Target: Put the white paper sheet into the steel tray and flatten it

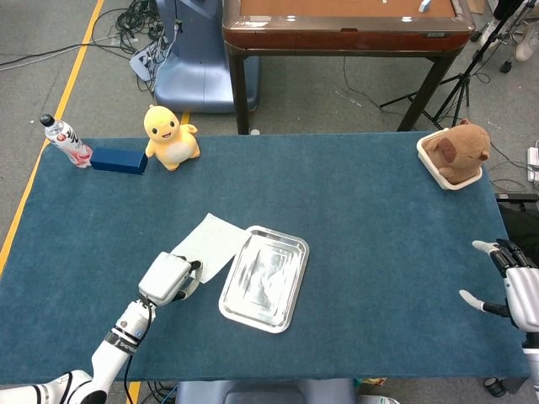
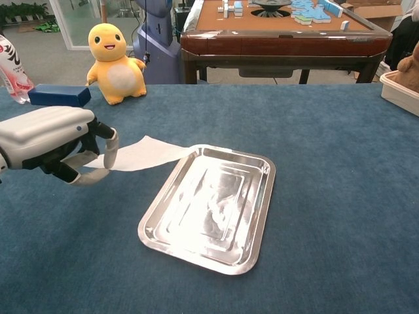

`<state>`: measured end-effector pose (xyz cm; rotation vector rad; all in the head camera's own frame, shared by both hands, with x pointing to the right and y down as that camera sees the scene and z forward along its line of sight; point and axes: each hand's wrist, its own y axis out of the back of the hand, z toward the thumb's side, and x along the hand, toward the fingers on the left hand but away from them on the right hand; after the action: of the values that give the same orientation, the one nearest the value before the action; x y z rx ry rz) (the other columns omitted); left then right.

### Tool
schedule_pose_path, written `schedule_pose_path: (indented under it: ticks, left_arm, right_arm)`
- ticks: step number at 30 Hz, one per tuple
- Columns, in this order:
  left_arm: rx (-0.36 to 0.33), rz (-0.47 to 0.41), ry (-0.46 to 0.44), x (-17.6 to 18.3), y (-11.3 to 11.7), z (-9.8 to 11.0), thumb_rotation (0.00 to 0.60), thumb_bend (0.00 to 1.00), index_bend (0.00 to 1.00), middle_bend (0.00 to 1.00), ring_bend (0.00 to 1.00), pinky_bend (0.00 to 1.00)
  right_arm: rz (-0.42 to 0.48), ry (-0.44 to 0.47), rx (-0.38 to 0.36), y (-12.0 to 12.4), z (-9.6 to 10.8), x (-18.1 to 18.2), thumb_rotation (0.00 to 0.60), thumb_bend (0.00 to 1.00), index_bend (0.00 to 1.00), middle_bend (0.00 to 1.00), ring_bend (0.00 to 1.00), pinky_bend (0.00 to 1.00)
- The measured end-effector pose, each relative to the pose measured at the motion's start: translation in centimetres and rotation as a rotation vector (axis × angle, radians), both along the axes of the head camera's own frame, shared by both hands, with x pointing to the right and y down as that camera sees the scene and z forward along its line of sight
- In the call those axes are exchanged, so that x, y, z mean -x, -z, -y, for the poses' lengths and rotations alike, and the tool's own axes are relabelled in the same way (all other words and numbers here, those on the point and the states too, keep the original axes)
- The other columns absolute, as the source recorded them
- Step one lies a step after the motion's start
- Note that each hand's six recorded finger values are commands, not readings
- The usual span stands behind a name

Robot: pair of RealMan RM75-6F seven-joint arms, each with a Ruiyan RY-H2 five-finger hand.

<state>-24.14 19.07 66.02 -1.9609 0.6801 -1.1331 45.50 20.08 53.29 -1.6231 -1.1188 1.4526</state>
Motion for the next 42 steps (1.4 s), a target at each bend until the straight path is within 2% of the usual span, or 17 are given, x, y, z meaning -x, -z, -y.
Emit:
schedule_pose_path:
  ticks: [10,19,42]
  left_arm:
    - [0.012,-0.024,-0.034,-0.5,0.0,-1.1,0.600,0.46,0.63,0.95,0.67,0.74]
    - [0.004,-0.033,-0.069,-1.3,0.0,-2.0,0.600,0.46,0.63,0.95,0.67,0.74]
    - [-0.007,-0.112,-0.174,-4.0,0.9,-5.1,0.600,0.46,0.63,0.95,0.67,0.74]
  right_arm:
    - [-0.045,-0.034,-0.025,1.7,0.3,-1.4,0.600,0.00,0.27,0.30,0.16,0.33]
    - [-0.136,0.005,0.022,2.3,-0.3,-2.8,0.600,0.00,0.27,0.30,0.16,0.33]
    - [-0.138,0.016,-0.004,3.9,-0.7,-3.2,0.600,0.00,0.27,0.30,0.16,0.33]
